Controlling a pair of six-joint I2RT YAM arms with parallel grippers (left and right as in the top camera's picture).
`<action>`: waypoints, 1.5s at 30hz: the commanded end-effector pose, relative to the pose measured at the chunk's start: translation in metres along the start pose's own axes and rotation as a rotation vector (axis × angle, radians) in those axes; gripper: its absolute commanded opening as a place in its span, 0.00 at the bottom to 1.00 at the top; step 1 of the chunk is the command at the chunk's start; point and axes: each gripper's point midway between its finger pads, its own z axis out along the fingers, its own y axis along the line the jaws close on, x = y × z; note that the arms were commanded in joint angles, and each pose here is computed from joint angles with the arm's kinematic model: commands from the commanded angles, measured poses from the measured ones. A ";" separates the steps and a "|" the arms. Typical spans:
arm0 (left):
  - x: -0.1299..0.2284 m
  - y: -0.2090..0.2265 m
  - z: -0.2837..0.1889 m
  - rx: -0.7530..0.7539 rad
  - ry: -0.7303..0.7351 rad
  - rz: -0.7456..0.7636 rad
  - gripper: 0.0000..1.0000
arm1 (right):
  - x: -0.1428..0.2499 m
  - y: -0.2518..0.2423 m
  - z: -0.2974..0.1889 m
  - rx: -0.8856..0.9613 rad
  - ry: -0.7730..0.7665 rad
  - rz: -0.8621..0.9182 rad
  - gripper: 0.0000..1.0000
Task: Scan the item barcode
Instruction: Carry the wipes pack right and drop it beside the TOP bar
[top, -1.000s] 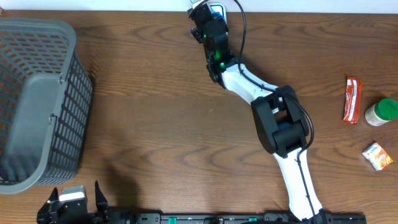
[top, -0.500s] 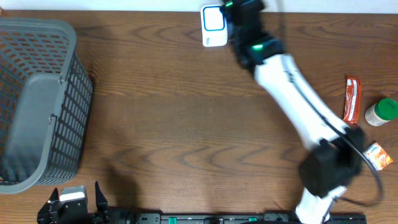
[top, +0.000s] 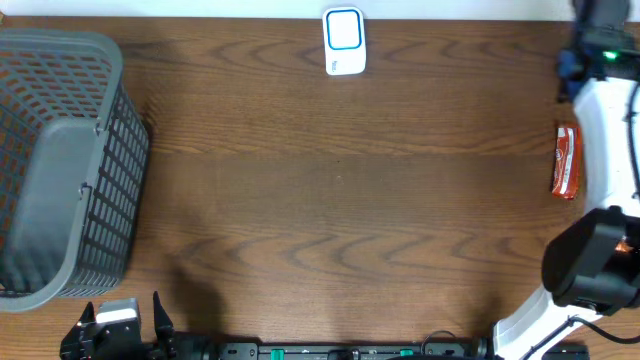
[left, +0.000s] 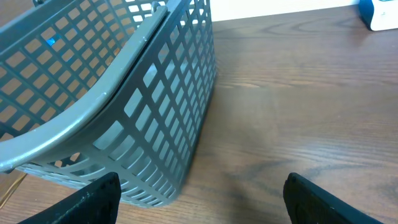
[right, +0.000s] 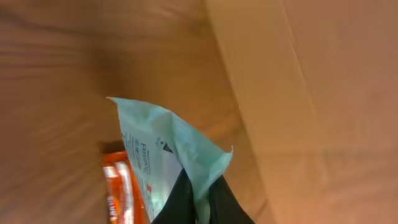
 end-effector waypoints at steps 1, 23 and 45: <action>-0.001 0.001 -0.002 -0.006 -0.008 -0.003 0.84 | 0.006 -0.017 0.007 -0.036 0.005 0.201 0.01; 0.001 0.001 -0.002 -0.006 -0.002 -0.001 0.84 | 0.083 -0.017 0.079 0.168 0.144 0.426 0.99; -0.083 0.014 -0.017 -0.054 -0.345 -0.026 0.84 | -0.058 -0.234 -0.378 -0.173 -1.145 0.768 0.99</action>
